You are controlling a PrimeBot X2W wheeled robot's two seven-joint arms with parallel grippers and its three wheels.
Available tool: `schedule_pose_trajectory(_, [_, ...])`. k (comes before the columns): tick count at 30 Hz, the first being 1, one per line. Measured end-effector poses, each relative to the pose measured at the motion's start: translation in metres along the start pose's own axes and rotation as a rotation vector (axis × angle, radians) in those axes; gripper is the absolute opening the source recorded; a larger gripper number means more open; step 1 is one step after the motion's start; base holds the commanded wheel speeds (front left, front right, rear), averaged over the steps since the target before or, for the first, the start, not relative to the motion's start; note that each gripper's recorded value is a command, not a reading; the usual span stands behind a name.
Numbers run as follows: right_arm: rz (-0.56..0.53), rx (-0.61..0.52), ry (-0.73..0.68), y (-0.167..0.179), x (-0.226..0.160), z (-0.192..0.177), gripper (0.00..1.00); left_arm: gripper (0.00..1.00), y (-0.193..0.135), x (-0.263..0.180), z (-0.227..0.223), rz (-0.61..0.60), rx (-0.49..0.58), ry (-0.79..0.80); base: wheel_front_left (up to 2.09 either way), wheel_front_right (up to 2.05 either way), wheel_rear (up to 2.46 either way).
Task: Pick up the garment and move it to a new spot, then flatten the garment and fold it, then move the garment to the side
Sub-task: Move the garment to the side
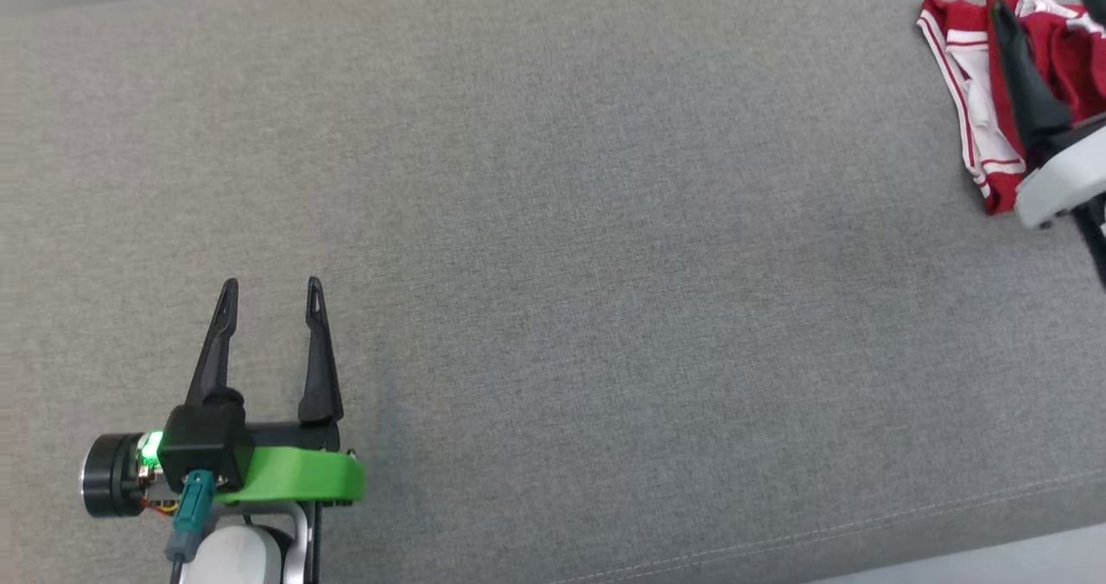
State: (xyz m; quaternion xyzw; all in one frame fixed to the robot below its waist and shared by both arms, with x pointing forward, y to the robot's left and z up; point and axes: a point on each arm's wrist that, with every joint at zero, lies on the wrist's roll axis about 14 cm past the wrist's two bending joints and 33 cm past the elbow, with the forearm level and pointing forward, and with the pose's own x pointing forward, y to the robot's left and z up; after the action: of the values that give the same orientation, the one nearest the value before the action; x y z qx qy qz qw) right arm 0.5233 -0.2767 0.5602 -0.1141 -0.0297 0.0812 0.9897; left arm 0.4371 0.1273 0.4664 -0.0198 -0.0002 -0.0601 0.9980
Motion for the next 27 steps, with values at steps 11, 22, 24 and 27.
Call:
schedule_pose_trajectory(11, [0.019, 0.159, -0.086, 0.058, -0.050, 0.009, 1.00, 1.00, 0.028, -0.040, 0.027, 0.074, 0.010, -0.045, 0.00, 0.00, 0.00])
schedule_pose_trajectory(22, [-0.043, 0.294, -0.064, 0.080, -0.109, -0.010, 1.00, 1.00, 0.039, -0.060, 0.040, 0.106, 0.007, -0.075, 0.00, 0.00, 0.00])
schedule_pose_trajectory(24, [-0.056, 0.302, -0.060, 0.082, -0.119, -0.013, 1.00, 1.00, 0.041, -0.064, 0.039, 0.111, 0.003, -0.073, 0.00, 0.00, 0.00])
schedule_pose_trajectory(27, [-0.080, 0.328, -0.053, 0.085, -0.132, -0.017, 1.00, 1.00, 0.043, -0.069, 0.039, 0.115, -0.001, -0.072, 0.00, 0.00, 0.00])
